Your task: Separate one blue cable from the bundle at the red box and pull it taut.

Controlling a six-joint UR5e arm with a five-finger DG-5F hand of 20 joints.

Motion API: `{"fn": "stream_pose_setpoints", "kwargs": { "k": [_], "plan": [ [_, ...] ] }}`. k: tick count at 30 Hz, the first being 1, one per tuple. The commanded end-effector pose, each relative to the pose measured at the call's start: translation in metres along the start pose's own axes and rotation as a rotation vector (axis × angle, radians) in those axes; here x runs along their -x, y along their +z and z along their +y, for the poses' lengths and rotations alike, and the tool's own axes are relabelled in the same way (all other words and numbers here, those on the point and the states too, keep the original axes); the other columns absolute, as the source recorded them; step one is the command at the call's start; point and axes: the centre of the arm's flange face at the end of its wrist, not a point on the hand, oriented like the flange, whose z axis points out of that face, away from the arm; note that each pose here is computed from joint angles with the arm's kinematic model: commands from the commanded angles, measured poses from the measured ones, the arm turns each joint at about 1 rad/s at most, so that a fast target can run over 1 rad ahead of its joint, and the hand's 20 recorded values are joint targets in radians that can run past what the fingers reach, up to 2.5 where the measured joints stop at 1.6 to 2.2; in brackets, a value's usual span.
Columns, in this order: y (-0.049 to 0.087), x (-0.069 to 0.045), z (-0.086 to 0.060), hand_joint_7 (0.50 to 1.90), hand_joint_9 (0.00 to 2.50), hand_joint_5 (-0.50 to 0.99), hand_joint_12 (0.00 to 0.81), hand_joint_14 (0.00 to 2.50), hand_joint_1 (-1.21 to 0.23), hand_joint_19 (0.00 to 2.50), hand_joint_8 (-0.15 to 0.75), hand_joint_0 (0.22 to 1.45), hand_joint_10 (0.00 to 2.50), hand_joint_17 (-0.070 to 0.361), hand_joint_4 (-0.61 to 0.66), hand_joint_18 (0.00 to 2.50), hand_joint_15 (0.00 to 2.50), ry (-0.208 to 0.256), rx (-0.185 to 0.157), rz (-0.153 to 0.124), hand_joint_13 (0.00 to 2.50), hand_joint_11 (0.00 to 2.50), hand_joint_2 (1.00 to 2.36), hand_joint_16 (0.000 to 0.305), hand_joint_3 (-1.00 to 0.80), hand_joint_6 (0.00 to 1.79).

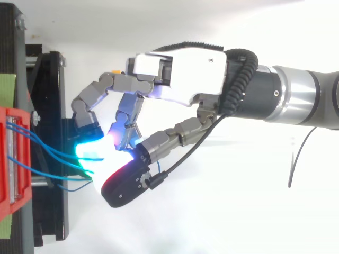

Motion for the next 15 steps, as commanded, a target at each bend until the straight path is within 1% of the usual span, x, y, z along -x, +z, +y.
{"fn": "stream_pose_setpoints", "kwargs": {
  "k": [1, 2, 4, 5, 6, 7, 8, 9, 10, 11, 12, 14, 15],
  "plan": [
    [0.003, 0.000, 0.004, 1.20, 1.16, -0.11, 0.447, 0.02, -0.84, 0.86, 0.432, 0.66, 0.02, 0.147, -0.03, 1.27, 0.75, -0.003, 0.003, 0.000, 1.28, 0.85, 1.02, 0.065, -0.13, 0.92],
    [0.003, 0.000, 0.004, 1.20, 1.13, -0.11, 0.442, 0.03, -0.84, 0.86, 0.432, 0.66, 0.02, 0.146, -0.03, 1.27, 0.72, -0.004, 0.001, 0.000, 1.28, 0.77, 1.02, 0.065, -0.13, 0.91],
    [0.003, 0.000, 0.005, 1.21, 1.12, -0.11, 0.437, 0.02, -0.84, 0.85, 0.433, 0.66, 0.02, 0.146, -0.02, 1.27, 0.69, -0.015, -0.008, 0.002, 1.27, 0.72, 1.02, 0.065, -0.13, 0.91],
    [0.004, 0.001, 0.011, 1.21, 1.10, -0.11, 0.443, 0.02, -0.84, 0.85, 0.435, 0.66, 0.02, 0.146, -0.02, 1.27, 0.68, -0.021, -0.006, 0.003, 1.27, 0.71, 1.02, 0.065, -0.13, 0.91],
    [0.004, 0.001, 0.012, 1.21, 1.10, -0.11, 0.441, 0.02, -0.85, 0.84, 0.435, 0.66, 0.02, 0.147, -0.02, 1.27, 0.68, -0.023, -0.010, 0.004, 1.26, 0.70, 1.02, 0.065, -0.13, 0.91],
    [0.004, 0.002, 0.016, 1.21, 1.09, -0.11, 0.443, 0.02, -0.85, 0.84, 0.439, 0.66, 0.02, 0.147, -0.01, 1.27, 0.68, -0.024, -0.013, 0.006, 1.26, 0.70, 1.02, 0.065, -0.13, 0.91],
    [0.000, 0.006, 0.030, 1.21, 1.08, -0.10, 0.444, 0.02, -0.85, 0.83, 0.438, 0.66, 0.02, 0.147, -0.01, 1.27, 0.67, -0.039, -0.055, 0.012, 1.25, 0.67, 1.02, 0.065, -0.13, 0.91],
    [-0.003, 0.006, 0.034, 1.22, 1.06, -0.10, 0.451, 0.02, -0.85, 0.82, 0.441, 0.66, 0.02, 0.146, -0.01, 1.26, 0.66, -0.046, -0.081, 0.018, 1.24, 0.67, 1.02, 0.065, -0.13, 0.91],
    [-0.005, 0.008, 0.036, 1.22, 1.06, -0.10, 0.451, 0.02, -0.85, 0.80, 0.443, 0.66, 0.02, 0.146, -0.01, 1.26, 0.66, -0.050, -0.096, 0.020, 1.23, 0.68, 1.02, 0.065, -0.13, 0.91],
    [-0.008, 0.008, 0.040, 1.22, 1.04, -0.10, 0.451, 0.02, -0.85, 0.77, 0.440, 0.66, 0.02, 0.142, 0.00, 1.26, 0.65, -0.056, -0.115, 0.033, 1.22, 0.67, 1.02, 0.063, -0.13, 0.91],
    [-0.012, 0.009, 0.043, 1.22, 1.03, -0.10, 0.445, 0.02, -0.85, 0.75, 0.442, 0.66, 0.02, 0.138, 0.00, 1.24, 0.64, -0.065, -0.150, 0.053, 1.21, 0.66, 1.02, 0.061, -0.13, 0.91],
    [-0.016, 0.007, 0.043, 1.23, 1.01, -0.10, 0.434, 0.02, -0.85, 0.71, 0.445, 0.66, 0.02, 0.133, 0.00, 1.22, 0.60, -0.072, -0.184, 0.073, 1.19, 0.66, 1.02, 0.059, -0.13, 0.91],
    [-0.019, 0.009, 0.047, 1.24, 1.00, -0.10, 0.431, 0.02, -0.85, 0.69, 0.444, 0.66, 0.02, 0.130, 0.00, 1.21, 0.59, -0.074, -0.203, 0.078, 1.18, 0.67, 1.02, 0.058, -0.14, 0.91]
  ]
}}
